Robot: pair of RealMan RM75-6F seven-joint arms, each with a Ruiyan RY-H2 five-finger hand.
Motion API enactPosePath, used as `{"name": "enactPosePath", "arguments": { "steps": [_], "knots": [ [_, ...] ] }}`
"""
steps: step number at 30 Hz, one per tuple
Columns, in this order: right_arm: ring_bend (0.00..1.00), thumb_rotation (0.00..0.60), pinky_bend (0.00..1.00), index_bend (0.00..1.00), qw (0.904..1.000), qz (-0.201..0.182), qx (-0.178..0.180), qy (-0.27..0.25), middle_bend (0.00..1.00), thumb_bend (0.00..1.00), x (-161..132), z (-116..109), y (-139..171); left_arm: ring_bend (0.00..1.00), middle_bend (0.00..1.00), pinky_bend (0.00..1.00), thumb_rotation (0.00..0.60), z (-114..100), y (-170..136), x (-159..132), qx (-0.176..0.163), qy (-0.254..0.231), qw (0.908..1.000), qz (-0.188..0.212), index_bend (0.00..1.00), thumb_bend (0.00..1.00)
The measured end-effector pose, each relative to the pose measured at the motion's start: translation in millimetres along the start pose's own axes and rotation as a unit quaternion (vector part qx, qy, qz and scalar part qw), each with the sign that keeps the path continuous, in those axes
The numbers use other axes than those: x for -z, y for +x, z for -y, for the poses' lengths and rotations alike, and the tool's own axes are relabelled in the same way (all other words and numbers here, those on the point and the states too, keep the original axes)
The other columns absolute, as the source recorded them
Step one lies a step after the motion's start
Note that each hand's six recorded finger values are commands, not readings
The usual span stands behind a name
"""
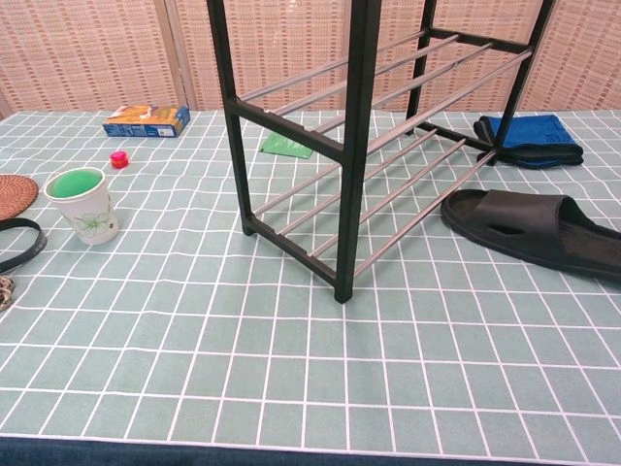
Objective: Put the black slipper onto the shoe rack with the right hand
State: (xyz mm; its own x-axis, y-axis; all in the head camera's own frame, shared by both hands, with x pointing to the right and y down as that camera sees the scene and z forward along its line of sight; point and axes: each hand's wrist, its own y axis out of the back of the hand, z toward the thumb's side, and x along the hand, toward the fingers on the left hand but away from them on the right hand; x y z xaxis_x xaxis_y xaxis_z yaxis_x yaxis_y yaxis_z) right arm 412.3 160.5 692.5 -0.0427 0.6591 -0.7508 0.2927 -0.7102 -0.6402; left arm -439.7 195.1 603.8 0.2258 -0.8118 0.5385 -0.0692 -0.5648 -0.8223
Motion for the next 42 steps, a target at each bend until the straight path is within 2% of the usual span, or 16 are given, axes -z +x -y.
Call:
{"name": "enactPosePath", "arguments": {
  "steps": [18,27,31,42],
  "knots": [
    [0.00,0.600,0.03,0.00,0.9996,0.000,-0.028,-0.007,0.01,0.13,-8,16,-17,0.00,0.02,0.17,0.600,-4,-3,0,-0.007,-0.003,1.0000,0.004,0.00,0.26],
    [0.00,0.600,0.08,0.00,0.9992,0.003,-0.038,-0.008,0.06,0.13,-8,22,-24,0.00,0.02,0.17,0.600,-6,-5,1,-0.009,-0.007,0.9999,0.006,0.00,0.26],
    [0.01,0.600,0.14,0.00,0.9991,0.005,-0.042,-0.009,0.10,0.13,-8,24,-25,0.00,0.02,0.17,0.600,-6,-5,0,-0.008,-0.006,0.9999,0.008,0.00,0.26],
    [0.11,0.600,0.24,0.13,0.9988,0.008,-0.044,-0.017,0.19,0.15,-8,27,-29,0.00,0.02,0.17,0.600,-6,-5,0,-0.010,-0.005,0.9999,0.008,0.00,0.26]
  ]
}}
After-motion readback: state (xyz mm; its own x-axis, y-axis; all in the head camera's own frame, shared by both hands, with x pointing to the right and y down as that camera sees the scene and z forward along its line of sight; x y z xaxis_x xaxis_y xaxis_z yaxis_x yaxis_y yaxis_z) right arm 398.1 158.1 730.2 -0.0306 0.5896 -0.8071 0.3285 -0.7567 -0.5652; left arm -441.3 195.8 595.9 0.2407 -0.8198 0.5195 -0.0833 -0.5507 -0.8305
